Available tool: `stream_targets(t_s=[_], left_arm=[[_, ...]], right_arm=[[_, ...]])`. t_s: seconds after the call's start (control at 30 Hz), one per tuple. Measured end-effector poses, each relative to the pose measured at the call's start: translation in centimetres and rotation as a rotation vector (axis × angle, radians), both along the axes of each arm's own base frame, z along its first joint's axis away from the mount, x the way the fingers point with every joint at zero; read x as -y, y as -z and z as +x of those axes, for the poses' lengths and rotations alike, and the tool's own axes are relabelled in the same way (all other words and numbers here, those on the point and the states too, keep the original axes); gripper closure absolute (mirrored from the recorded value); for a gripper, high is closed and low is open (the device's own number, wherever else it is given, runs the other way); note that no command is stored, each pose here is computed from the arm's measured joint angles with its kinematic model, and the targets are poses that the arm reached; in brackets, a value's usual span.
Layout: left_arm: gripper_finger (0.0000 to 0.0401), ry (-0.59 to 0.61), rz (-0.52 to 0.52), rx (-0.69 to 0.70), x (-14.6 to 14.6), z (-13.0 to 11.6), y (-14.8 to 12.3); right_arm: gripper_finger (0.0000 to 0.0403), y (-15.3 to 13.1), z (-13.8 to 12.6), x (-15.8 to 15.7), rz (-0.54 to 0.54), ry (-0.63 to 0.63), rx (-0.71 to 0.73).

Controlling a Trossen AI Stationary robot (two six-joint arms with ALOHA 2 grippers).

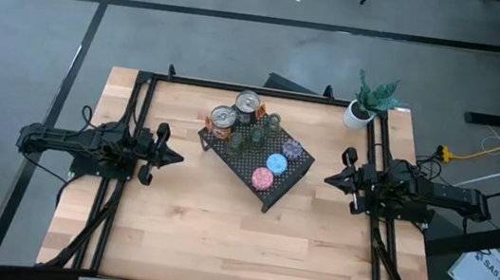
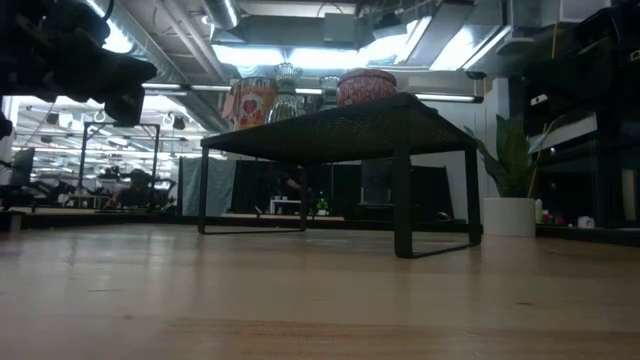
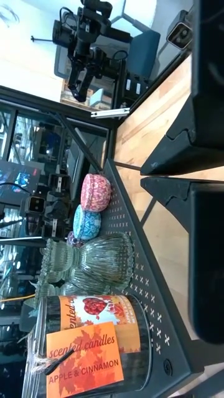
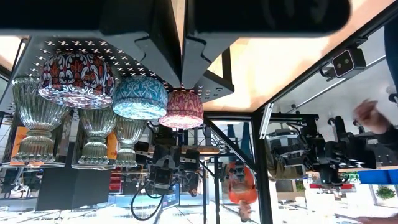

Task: Pick & Place candle stick holders
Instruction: Return to Home Position

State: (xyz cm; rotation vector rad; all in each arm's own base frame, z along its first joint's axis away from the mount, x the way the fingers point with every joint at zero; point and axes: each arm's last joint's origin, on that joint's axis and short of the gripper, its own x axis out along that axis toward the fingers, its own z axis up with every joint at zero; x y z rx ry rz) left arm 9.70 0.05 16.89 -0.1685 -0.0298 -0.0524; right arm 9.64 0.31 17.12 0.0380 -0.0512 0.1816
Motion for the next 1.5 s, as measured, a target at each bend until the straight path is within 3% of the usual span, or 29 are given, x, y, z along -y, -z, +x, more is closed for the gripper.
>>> stream_targets(t_s=[1.5], left_arm=[[0.0391, -0.001, 0.0, 0.0, 0.0, 0.0, 0.0]], right_arm=[[0.0387, 0.01, 0.0, 0.0, 0.0, 0.0, 0.0]])
